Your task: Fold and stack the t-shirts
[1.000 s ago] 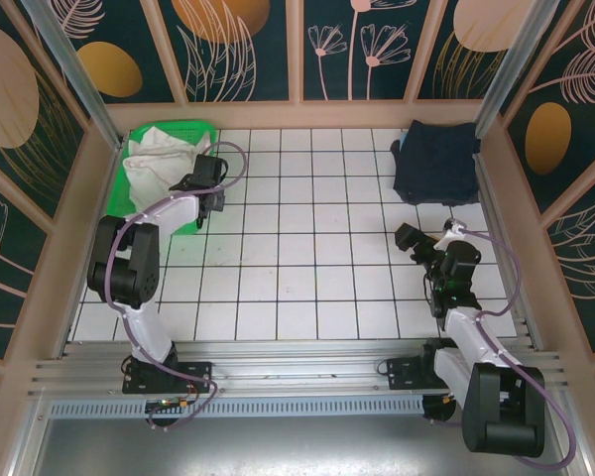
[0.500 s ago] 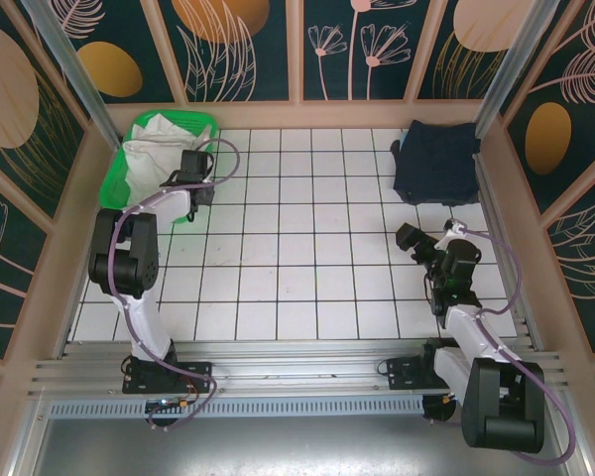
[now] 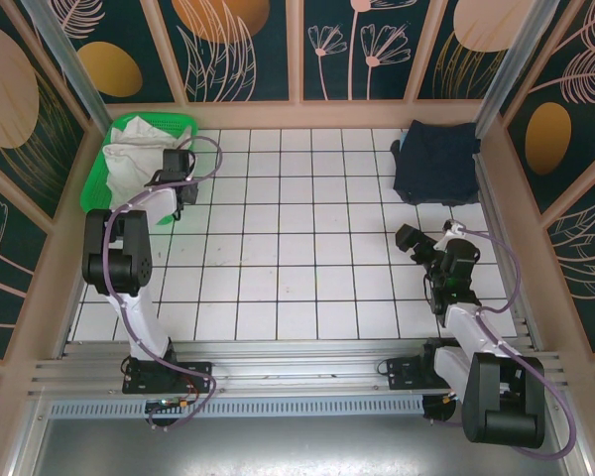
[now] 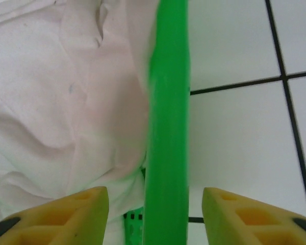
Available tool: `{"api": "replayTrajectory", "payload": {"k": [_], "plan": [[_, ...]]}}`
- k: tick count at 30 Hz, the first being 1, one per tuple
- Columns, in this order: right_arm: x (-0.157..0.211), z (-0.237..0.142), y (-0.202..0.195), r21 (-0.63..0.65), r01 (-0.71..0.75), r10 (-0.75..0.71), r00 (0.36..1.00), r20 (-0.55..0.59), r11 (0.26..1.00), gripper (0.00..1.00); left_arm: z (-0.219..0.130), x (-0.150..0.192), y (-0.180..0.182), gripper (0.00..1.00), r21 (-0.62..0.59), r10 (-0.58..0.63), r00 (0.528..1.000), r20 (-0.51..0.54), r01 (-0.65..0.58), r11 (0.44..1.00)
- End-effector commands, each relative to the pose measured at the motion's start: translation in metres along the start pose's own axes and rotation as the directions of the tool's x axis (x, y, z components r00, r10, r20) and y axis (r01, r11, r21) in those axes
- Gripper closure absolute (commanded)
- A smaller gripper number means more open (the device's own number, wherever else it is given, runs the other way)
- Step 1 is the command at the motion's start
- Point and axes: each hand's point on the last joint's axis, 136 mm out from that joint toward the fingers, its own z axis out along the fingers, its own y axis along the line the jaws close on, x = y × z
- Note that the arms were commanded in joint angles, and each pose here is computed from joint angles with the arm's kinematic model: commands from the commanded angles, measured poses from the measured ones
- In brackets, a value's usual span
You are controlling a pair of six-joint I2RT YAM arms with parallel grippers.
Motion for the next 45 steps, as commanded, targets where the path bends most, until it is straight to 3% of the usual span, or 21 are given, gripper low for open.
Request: {"api": "replayTrajectory", "payload": {"k": [1, 7, 11, 15, 21, 25, 32, 39, 45], "plan": [[-0.017, 0.002, 0.005, 0.001, 0.006, -0.006, 1.0, 0.029, 1.0, 0.01, -0.024, -0.042, 0.001, 0.46, 0.084, -0.136, 0.987, 0.088, 0.129, 0.988], [-0.017, 0.002, 0.005, -0.001, 0.006, -0.006, 1.0, 0.027, 1.0, 0.01, -0.051, -0.087, 0.009, 0.4, 0.154, -0.311, 0.934, 0.176, 0.286, 0.946], [-0.018, 0.002, 0.009, -0.012, 0.011, -0.01, 1.0, 0.02, 1.0, 0.01, -0.028, -0.098, 0.017, 0.5, 0.09, -0.351, 0.93, 0.111, 0.342, 0.935], [-0.018, -0.003, 0.013, -0.031, 0.015, -0.014, 1.0, 0.02, 0.999, 0.01, 0.003, -0.087, 0.011, 0.49, 0.052, -0.358, 0.932, 0.046, 0.356, 0.933], [-0.019, -0.007, 0.018, -0.064, 0.017, -0.015, 0.999, 0.028, 0.998, 0.01, 0.027, -0.089, 0.003, 0.54, 0.063, -0.363, 0.932, 0.024, 0.361, 0.931], [-0.017, -0.007, 0.019, -0.072, 0.013, -0.012, 1.0, 0.017, 0.997, 0.01, 0.041, -0.073, 0.006, 0.57, -0.002, -0.346, 0.938, -0.028, 0.346, 0.938], [-0.017, -0.007, 0.021, -0.082, 0.012, -0.01, 1.0, 0.017, 0.997, 0.01, 0.042, -0.067, 0.006, 0.61, -0.004, -0.329, 0.944, -0.017, 0.329, 0.944], [-0.018, -0.007, 0.022, -0.087, 0.01, -0.008, 1.0, 0.02, 0.996, 0.01, 0.031, -0.081, 0.018, 0.54, -0.041, -0.32, 0.947, 0.017, 0.32, 0.947], [-0.019, -0.009, 0.02, -0.085, 0.01, -0.007, 0.999, 0.036, 0.996, 0.01, 0.021, -0.09, 0.026, 0.55, -0.052, -0.323, 0.945, 0.049, 0.325, 0.944]]}}
